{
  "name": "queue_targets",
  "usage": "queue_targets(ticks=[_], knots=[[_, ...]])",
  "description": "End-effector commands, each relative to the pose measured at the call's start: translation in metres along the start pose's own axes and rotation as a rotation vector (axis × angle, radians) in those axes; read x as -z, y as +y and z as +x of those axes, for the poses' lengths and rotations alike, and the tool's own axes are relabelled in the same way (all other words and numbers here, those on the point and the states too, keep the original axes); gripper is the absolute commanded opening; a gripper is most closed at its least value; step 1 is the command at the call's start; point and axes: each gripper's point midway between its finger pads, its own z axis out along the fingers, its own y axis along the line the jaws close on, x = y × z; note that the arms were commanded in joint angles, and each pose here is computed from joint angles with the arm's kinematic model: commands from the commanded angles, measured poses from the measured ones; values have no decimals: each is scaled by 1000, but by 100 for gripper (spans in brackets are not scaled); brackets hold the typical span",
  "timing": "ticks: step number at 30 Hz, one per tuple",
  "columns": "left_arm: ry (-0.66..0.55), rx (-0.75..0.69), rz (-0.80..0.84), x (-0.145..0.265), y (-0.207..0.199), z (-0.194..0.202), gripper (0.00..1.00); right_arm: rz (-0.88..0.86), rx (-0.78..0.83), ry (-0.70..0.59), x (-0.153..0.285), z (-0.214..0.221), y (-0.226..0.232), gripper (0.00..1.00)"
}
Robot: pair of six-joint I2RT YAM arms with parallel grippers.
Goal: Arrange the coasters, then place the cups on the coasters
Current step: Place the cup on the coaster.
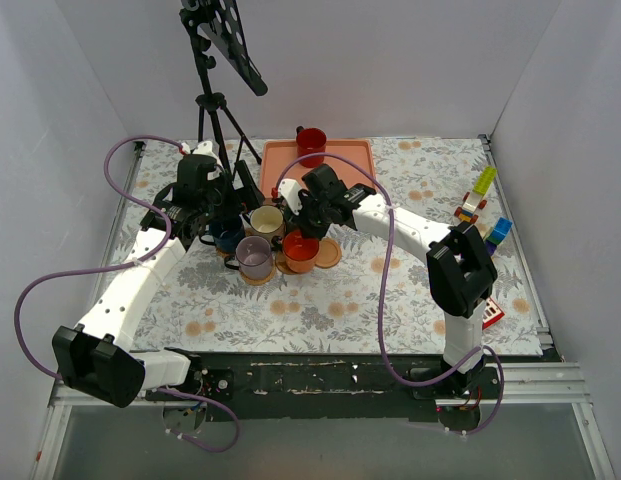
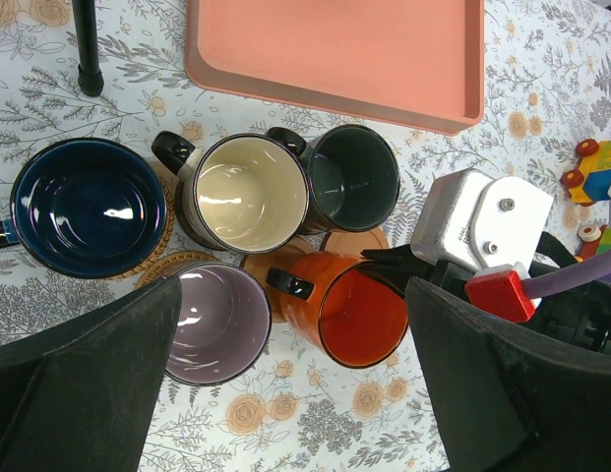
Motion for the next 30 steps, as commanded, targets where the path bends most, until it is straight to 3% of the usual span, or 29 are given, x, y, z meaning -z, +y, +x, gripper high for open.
queue_targets(ticks=[1, 30], knots=[[-48, -10, 9, 8, -4, -16, 98, 31, 19, -129, 5, -43, -8, 1], [-48, -14, 3, 8, -2, -15, 98, 51, -15, -138, -12, -45, -9, 1]])
